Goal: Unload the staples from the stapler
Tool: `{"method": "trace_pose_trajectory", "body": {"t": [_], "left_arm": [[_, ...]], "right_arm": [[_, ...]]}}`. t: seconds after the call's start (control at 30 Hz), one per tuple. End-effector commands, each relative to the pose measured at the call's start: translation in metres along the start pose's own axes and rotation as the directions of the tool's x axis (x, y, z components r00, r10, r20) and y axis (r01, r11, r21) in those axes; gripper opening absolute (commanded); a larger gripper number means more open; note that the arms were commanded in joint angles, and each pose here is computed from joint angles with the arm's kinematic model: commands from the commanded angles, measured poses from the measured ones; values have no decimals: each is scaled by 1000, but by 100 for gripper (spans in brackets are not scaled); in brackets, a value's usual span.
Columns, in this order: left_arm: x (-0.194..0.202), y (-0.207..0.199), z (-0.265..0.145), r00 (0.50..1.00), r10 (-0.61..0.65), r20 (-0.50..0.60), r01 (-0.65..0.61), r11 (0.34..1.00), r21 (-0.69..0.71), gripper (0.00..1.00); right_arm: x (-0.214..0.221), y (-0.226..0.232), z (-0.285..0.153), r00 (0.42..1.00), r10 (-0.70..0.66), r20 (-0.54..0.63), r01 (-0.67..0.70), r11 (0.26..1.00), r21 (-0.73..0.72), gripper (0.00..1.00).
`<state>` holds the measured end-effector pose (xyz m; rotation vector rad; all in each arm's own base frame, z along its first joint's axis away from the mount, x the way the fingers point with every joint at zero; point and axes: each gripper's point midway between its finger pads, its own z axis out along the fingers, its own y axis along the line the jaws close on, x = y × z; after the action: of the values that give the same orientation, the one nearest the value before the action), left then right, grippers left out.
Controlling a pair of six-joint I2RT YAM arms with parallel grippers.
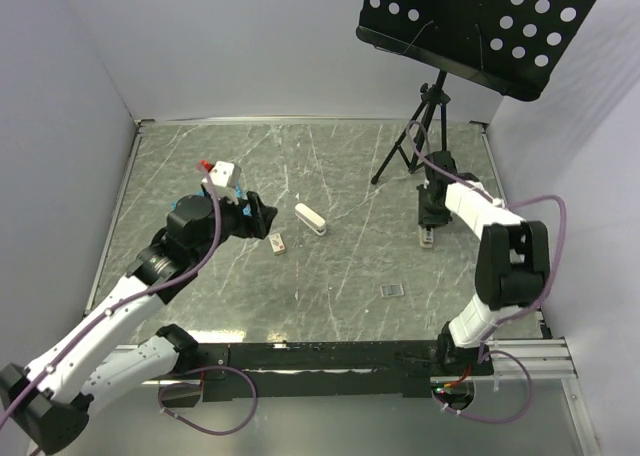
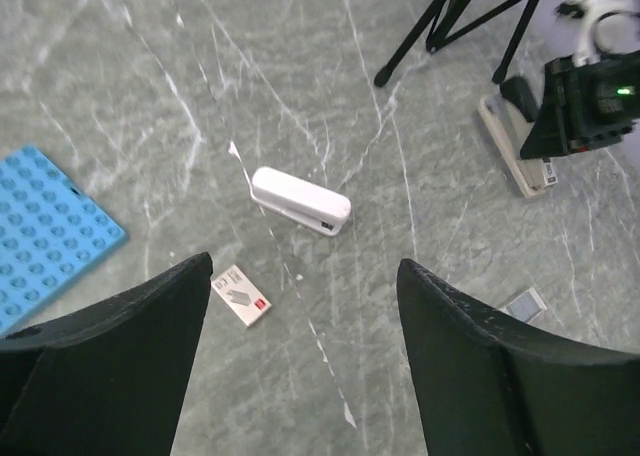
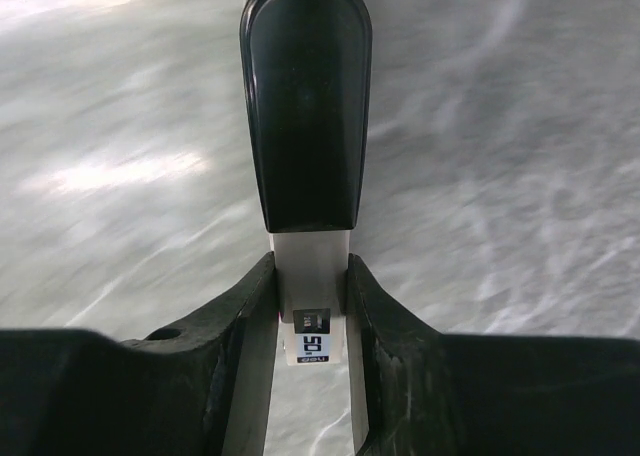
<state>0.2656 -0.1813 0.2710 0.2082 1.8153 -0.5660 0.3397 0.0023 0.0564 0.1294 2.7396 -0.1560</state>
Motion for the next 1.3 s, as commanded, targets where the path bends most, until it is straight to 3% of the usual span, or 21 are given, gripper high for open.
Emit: {"method": "trace_pose_trajectory", "body": {"t": [0.0,0.1,0.17,0.23,0.33,0.43,0.53,0.63,0.8,1.07,1.27], "left_arm": [[-10,-12,15,992,-114,-48,115,993,14,78],[-12,-17,30,967,-219,-128,227,972,56,72],[-5,-27,38,936,-273,-220,310,938,153,69],[-8,-15,47,907,-351,-232,392,906,161,66],[7,-10,59,879,-365,-308,434,880,193,63],[22,-16,59,871,-355,-340,449,856,255,62],[26,-20,54,861,-374,-344,477,829,293,61],[21,-14,53,885,-352,-305,437,854,282,63],[30,-14,54,868,-370,-330,463,844,271,55],[46,-10,62,825,-394,-406,506,835,217,52],[46,-11,61,826,-393,-405,507,832,225,44]], "right_arm": [[-35,53,-71,961,-37,275,88,981,-174,0],[-31,89,-109,924,-40,381,154,950,-273,0],[-25,117,-139,899,-6,438,199,896,-396,0],[-13,146,-163,869,21,494,257,834,-488,0],[6,184,-189,863,77,499,281,748,-601,0],[21,212,-202,863,79,499,301,712,-634,0],[29,235,-212,860,67,506,323,695,-642,0],[31,256,-223,857,57,513,339,687,-642,0],[32,284,-238,848,47,527,367,665,-651,0],[34,303,-250,827,40,561,391,677,-624,0],[36,312,-250,828,57,558,384,668,-638,0]]}}
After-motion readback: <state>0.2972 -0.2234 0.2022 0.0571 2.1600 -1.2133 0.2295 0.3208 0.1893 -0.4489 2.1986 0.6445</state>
